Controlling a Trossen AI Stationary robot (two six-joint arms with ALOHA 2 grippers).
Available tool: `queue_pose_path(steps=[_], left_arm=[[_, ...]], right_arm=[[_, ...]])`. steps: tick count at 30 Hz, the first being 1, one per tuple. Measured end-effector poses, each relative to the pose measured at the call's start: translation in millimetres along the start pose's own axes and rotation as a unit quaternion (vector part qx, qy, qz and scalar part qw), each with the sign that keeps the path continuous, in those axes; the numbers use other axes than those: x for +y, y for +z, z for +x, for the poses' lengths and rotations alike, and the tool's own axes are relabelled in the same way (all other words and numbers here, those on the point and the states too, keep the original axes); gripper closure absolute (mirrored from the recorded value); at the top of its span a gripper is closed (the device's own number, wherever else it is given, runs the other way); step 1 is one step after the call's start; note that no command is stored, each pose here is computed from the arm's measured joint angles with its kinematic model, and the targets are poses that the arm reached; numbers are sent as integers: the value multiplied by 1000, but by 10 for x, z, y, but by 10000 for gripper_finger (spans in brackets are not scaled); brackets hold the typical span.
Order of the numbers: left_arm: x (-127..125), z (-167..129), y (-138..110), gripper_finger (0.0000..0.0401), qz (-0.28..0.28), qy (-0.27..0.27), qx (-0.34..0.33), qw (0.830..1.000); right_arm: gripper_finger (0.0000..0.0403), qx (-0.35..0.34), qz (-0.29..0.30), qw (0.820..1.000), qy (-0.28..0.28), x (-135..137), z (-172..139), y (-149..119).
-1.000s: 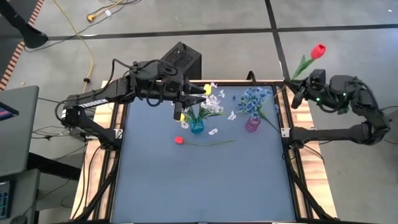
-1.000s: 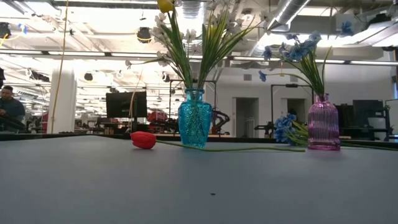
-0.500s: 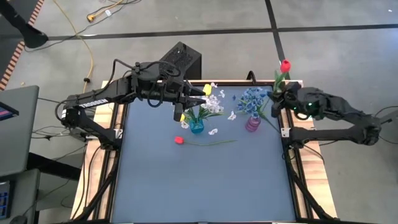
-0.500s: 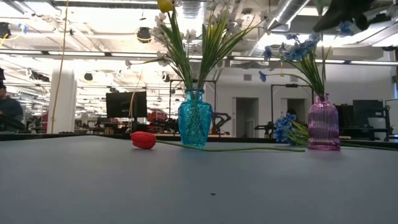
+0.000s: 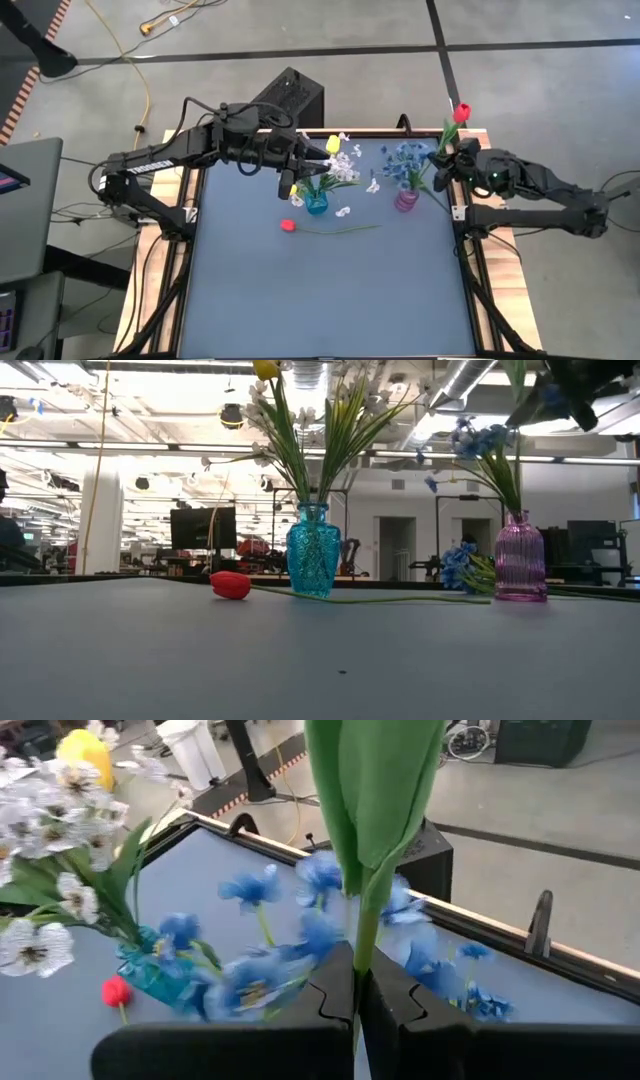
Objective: Sort flowers into vase by color
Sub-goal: Put the top red flower into the violet vase
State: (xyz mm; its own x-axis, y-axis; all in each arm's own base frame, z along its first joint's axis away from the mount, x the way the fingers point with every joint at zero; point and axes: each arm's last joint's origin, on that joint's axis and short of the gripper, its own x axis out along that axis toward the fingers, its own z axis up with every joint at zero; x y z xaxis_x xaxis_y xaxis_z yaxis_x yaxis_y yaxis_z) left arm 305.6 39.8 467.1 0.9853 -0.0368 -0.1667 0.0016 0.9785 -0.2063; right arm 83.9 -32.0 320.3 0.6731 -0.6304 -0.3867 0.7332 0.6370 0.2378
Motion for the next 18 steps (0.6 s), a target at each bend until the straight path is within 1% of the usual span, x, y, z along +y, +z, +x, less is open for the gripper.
queue_pose_path(steps=[5, 7, 12, 18], left_arm=[[2, 0, 1, 263, 0, 1, -1, 1000], [1, 0, 2, 263, 0, 1, -1, 1000], [0, 0, 3, 263, -1, 1, -2, 1000], [0, 0, 6, 263, -4, 1, -3, 1000]], right_arm=[[375, -2, 5, 1000, -2, -44, 12, -92], [373, 8, -5, 1000, -2, -59, 14, -129], [374, 4, -21, 1000, 0, -55, 10, -118], [372, 0, -23, 1000, 2, -50, 12, -111]])
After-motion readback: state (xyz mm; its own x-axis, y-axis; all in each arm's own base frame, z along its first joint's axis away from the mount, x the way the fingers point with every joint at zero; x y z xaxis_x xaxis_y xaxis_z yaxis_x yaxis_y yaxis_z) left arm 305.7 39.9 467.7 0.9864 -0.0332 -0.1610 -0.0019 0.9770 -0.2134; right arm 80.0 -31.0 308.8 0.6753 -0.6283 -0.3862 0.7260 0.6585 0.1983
